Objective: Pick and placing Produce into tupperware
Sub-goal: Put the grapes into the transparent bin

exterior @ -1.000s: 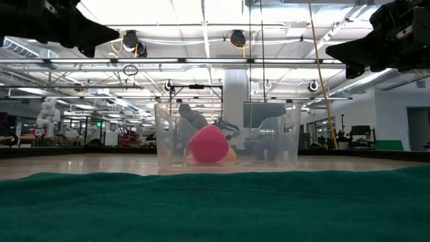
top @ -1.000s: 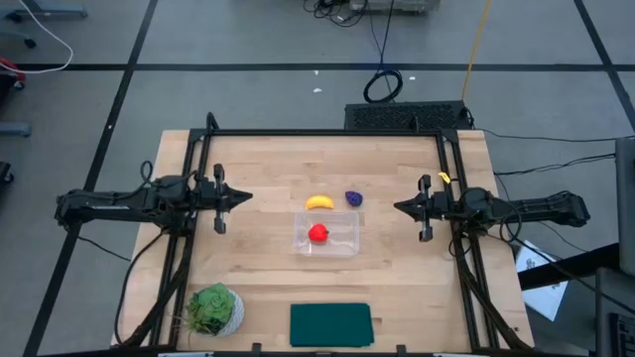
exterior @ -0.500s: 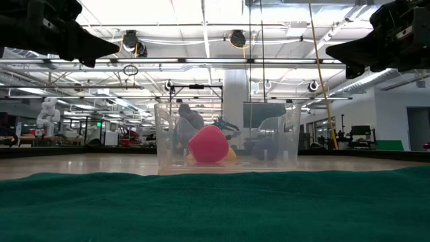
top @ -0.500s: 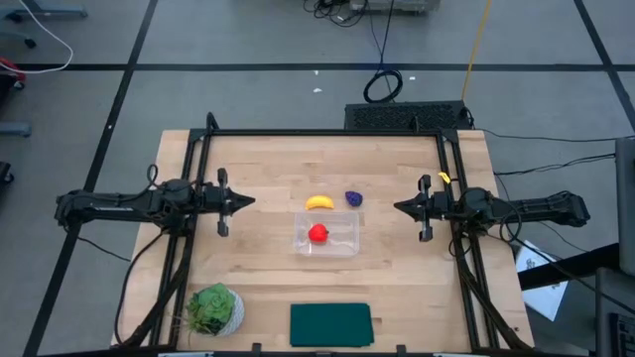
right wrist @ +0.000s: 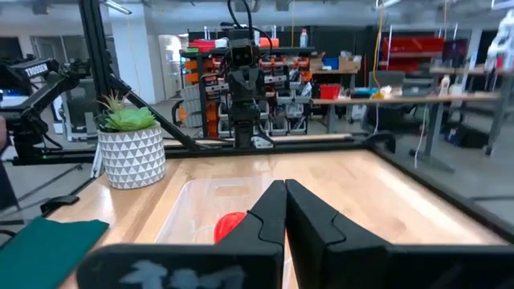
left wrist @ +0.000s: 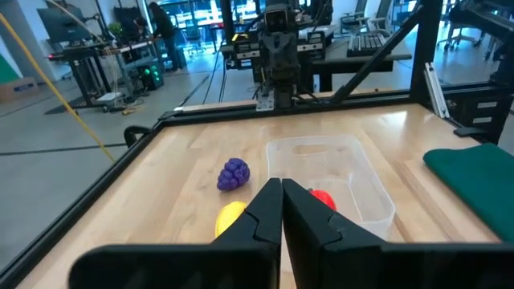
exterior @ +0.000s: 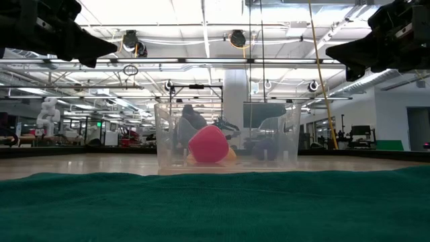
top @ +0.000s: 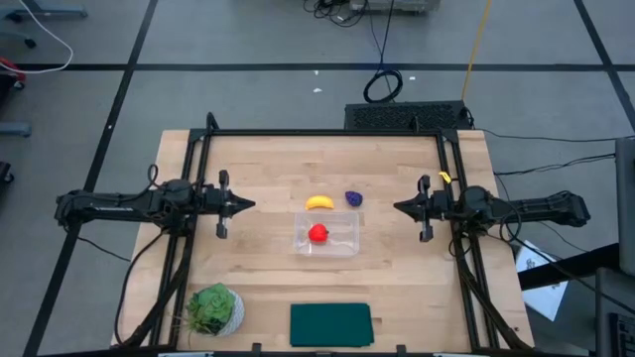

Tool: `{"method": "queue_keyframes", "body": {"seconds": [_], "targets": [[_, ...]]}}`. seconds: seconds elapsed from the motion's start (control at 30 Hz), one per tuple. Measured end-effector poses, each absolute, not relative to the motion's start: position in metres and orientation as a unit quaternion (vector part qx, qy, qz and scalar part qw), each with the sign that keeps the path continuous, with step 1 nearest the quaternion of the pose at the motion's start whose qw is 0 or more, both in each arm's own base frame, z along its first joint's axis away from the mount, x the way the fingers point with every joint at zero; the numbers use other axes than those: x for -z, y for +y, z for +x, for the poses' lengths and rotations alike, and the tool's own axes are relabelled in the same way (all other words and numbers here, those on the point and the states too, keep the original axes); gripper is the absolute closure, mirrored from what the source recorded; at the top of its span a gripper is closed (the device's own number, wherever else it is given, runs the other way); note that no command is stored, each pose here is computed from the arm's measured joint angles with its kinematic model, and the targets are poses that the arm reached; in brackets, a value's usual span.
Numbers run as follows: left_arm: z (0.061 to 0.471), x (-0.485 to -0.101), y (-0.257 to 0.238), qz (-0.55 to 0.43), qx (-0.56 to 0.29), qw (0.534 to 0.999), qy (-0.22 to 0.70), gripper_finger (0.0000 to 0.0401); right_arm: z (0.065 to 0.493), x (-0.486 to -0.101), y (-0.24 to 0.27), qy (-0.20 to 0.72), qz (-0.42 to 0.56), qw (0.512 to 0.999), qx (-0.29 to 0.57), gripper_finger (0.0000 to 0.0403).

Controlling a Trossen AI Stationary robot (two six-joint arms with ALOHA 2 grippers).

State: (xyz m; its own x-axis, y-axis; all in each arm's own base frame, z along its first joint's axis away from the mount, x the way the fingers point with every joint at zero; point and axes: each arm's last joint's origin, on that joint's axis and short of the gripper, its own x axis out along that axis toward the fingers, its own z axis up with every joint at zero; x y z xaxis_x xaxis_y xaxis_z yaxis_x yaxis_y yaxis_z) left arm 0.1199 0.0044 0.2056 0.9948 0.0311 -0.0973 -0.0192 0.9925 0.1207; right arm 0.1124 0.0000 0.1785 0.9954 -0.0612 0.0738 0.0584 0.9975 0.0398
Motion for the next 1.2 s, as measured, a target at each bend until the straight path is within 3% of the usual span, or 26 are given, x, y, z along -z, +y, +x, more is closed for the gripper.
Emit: {"method": "queue_keyframes", "body": {"seconds": [0.33,0.7,0.87,1.2], "targets": [[0.12,-0.206,0.005,0.062,-0.015,0.997,0.05,0.0399,0.118,-0.181,-0.003,-0.052,0.06,0.994,0.077,0.0403],[0.12,-0.206,0.005,0.072,-0.016,0.996,0.05,0.0387,0.128,-0.186,-0.005,-0.086,0.065,0.99,0.089,0.0403],[0.12,-0.206,0.005,0.079,-0.016,0.996,0.047,0.0399,0.133,-0.179,-0.012,-0.055,0.078,0.989,0.116,0.0403],[0.12,-0.21,0.006,0.094,-0.038,0.994,0.028,0.0376,0.153,-0.191,-0.025,-0.029,0.098,0.983,0.156,0.0403]]}}
